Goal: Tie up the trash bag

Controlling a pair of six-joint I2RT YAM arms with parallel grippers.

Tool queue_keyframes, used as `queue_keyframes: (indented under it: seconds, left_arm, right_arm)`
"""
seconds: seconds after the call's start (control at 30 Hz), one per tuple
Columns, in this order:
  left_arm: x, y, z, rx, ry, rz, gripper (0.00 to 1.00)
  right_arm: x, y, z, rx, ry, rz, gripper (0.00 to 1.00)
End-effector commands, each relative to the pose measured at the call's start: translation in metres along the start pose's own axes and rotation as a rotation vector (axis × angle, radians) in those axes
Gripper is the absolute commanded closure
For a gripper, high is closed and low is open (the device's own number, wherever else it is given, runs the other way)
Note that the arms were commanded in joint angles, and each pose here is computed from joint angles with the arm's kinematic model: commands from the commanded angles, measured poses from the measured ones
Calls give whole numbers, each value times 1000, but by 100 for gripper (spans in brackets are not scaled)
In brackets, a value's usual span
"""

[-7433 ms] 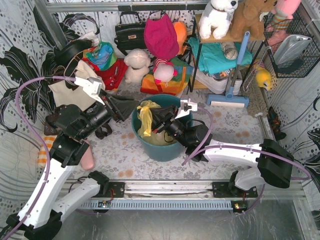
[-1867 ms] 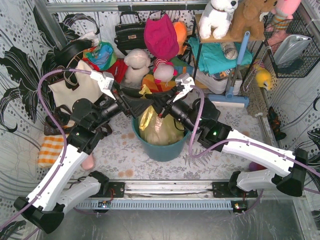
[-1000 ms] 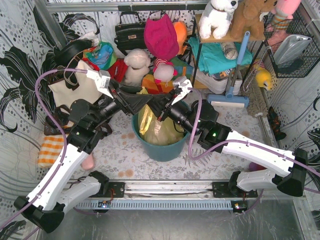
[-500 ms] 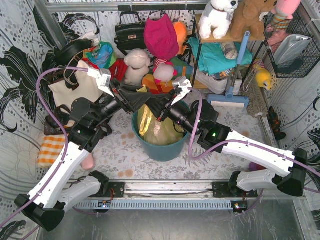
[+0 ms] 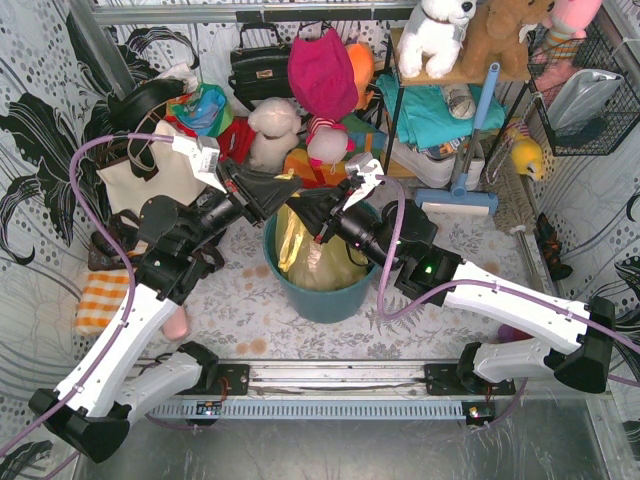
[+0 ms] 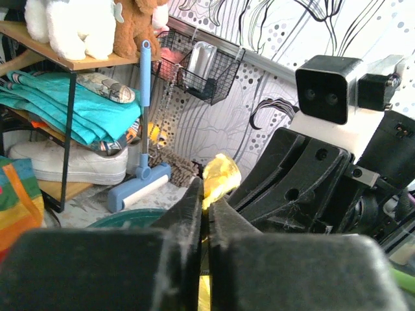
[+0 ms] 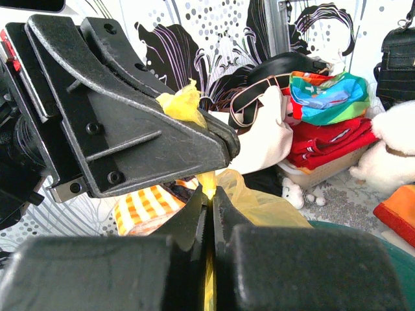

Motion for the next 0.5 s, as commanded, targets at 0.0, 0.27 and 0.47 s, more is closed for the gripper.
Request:
queue_keyframes:
  seconds: [0.0,0.27,0.47]
  left_arm:
    - [-8,-3,20,-70,-61,-46,96]
    - [-7,-4,19,-58,-59,-45,100]
    - [-6,-5,18,-52,-58,-40,100]
  right_arm:
    - [5,1,7,-36,-25,30,100]
    - [9,16,27,-25,-32,22,75]
    - [11,45,46,19,-66,11,60]
Point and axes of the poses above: each gripper's point midway between its finger pads, its own y axis back along the fingers, its own x axis along the line the jaws close on, z = x × y, the point moved 10 cm from there along y, back along the fingers, and after that the axes turned 3 degrees about -y, right-handed, at the moved point
